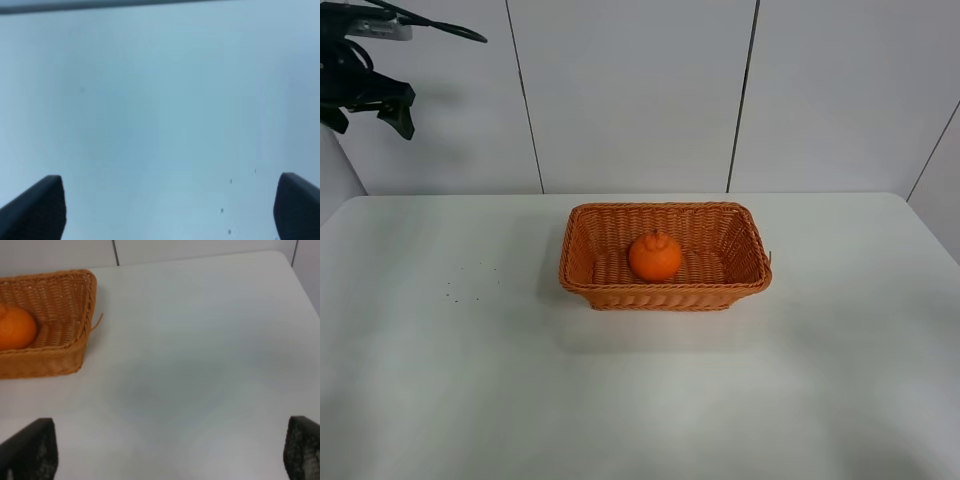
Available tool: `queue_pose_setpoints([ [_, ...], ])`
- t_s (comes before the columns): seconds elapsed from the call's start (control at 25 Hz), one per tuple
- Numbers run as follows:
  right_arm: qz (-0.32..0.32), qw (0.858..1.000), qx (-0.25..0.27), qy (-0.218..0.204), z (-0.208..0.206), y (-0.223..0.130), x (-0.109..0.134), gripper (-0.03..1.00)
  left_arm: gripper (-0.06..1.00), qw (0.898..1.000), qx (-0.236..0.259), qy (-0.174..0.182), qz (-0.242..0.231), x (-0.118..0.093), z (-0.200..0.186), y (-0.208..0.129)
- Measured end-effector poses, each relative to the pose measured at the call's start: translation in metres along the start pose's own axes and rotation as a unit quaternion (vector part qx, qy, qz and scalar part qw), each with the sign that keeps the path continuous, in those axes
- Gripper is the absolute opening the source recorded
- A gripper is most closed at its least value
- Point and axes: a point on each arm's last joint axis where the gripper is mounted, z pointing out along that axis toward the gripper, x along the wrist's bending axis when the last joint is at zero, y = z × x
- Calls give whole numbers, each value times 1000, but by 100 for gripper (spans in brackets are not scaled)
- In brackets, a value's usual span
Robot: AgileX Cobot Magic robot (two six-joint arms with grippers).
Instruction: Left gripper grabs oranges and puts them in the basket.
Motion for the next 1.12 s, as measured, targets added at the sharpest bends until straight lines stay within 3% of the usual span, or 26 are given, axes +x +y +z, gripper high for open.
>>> queue_pose_setpoints([
  [0.2,0,1000,0,0,0,0,0,69,93,1000,-8,-3,-1,-1,-21,-21],
  [0.44,0,1000,0,0,0,0,0,69,93,998,-66,4,3,-1,-77,-56],
  [0.8,0,1000,0,0,0,0,0,69,93,991,-136,16,7,-4,-151,-128],
  [1.12,0,1000,0,0,0,0,0,69,93,986,-167,21,1,-13,-181,-208],
])
